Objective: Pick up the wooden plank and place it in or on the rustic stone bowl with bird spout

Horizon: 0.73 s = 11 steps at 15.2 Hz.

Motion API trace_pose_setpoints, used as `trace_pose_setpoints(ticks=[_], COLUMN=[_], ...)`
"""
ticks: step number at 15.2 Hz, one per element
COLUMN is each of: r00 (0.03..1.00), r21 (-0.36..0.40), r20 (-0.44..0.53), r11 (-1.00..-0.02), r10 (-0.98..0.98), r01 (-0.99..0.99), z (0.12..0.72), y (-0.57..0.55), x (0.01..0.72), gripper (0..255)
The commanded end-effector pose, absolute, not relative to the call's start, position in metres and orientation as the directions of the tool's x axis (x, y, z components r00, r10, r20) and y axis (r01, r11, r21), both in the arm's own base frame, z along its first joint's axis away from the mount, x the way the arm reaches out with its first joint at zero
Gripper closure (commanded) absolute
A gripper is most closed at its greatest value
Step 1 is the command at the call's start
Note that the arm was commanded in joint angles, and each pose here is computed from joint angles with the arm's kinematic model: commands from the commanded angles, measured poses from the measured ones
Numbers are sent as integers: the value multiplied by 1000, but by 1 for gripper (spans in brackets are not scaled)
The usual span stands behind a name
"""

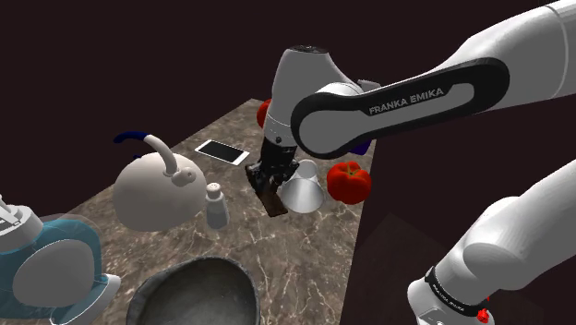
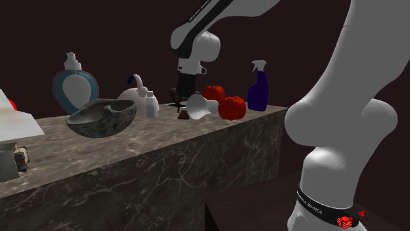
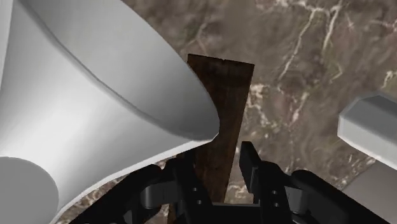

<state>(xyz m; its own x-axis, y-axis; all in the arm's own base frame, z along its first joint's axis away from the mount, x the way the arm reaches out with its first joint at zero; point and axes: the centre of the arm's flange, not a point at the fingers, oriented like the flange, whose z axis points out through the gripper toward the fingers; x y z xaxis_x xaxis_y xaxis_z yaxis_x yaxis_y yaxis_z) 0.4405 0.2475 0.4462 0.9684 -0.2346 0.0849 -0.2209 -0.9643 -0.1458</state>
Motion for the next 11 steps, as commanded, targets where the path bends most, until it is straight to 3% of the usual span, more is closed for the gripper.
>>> trace_pose_setpoints(ticks=[1, 8, 9, 11], r00=[974, 973, 973, 978], r21=[-94, -107, -107, -56], r20=[5, 30, 30, 14], r11=[-970, -969, -969, -976], r10=[-227, -227, -227, -210], r01=[-225, -223, -223, -209], z=[432, 439, 439, 455], y=[247, 247, 247, 254], x=[431, 437, 437, 462], gripper=[255, 255, 0, 0])
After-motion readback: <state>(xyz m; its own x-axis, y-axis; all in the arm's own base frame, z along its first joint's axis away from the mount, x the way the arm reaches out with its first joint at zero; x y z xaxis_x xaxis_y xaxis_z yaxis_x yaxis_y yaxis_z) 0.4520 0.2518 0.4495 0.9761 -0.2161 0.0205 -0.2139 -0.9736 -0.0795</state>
